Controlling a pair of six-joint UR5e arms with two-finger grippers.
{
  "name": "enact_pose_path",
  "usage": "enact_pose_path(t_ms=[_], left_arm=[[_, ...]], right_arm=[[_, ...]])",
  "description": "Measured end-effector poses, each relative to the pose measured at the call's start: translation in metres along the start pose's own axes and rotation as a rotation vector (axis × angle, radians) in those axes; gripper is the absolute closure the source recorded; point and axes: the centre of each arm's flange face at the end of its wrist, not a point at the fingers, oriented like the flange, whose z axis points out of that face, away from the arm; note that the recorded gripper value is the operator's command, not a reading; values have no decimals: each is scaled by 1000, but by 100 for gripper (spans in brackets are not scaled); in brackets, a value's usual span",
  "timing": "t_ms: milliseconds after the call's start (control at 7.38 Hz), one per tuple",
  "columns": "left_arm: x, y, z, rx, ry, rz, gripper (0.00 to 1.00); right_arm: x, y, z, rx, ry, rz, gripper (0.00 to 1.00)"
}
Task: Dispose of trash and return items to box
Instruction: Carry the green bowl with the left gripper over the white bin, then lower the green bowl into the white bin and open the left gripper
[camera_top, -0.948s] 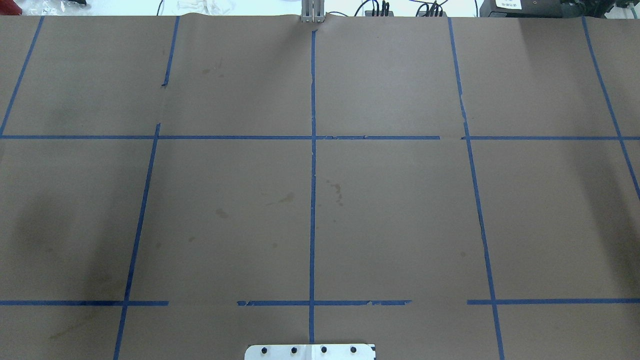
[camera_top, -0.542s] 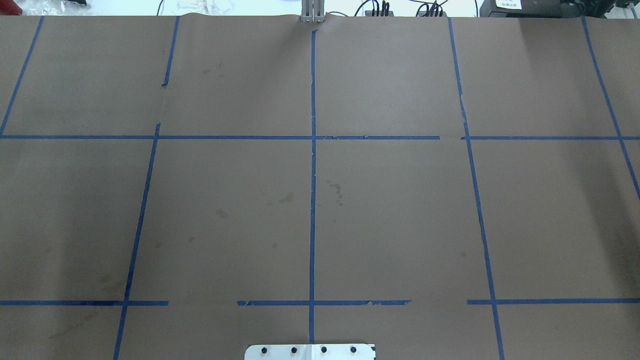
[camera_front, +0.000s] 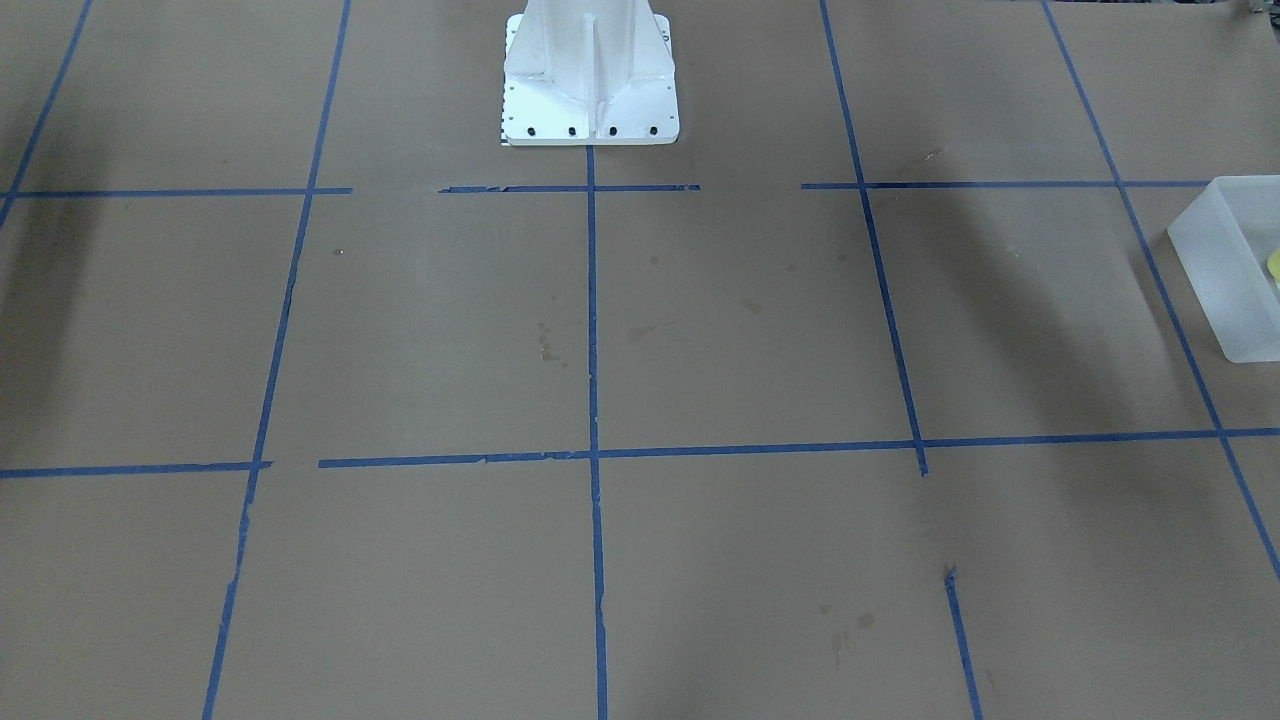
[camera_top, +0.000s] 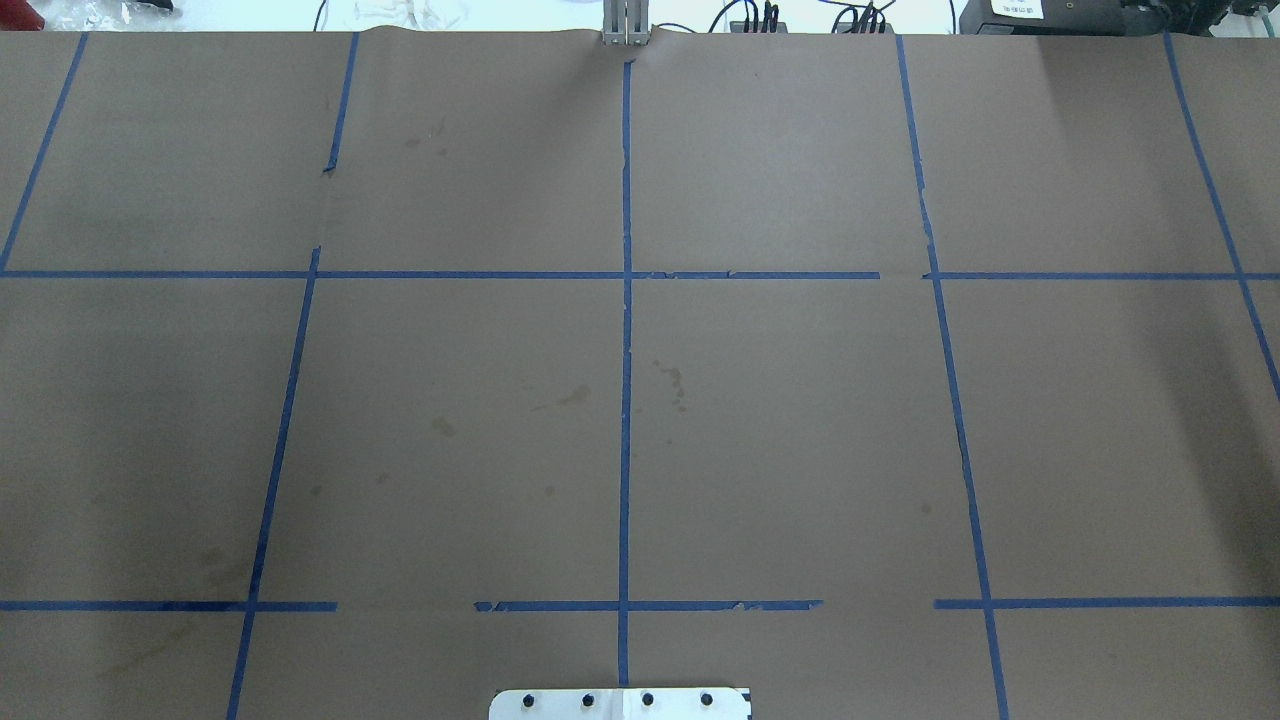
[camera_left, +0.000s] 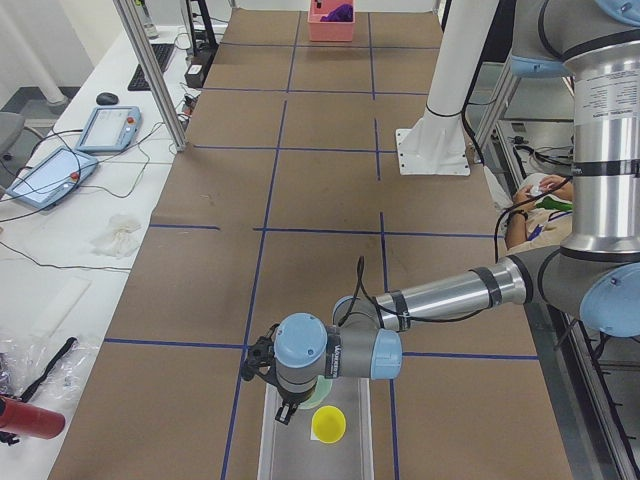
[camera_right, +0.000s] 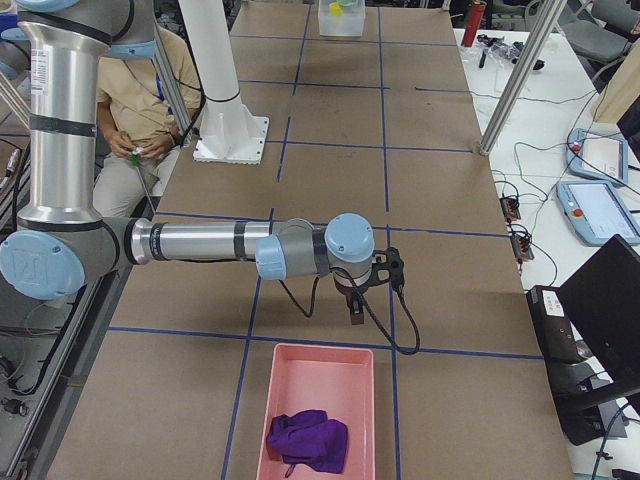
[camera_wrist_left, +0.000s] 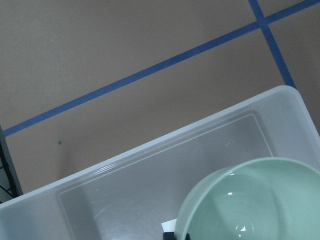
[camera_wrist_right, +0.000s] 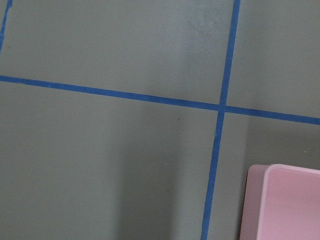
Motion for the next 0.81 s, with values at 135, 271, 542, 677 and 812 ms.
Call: enact_pose_path(t_ms=[135, 271, 542, 677, 812], left_arm=[[-2, 2, 5, 8, 10, 2, 100], [-4, 6, 11, 15, 15, 5, 100], [-6, 9, 18, 22, 30, 6, 100], [-6, 9, 19, 26, 40, 4, 100], [-5, 9, 21, 27, 46, 4, 100]], right_arm=[[0, 1, 0, -1, 0, 1, 0], [0, 1, 0, -1, 0, 1, 0], [0, 1, 0, -1, 0, 0, 0], [0, 1, 0, -1, 0, 0, 0], [0, 1, 0, -1, 0, 0, 0]])
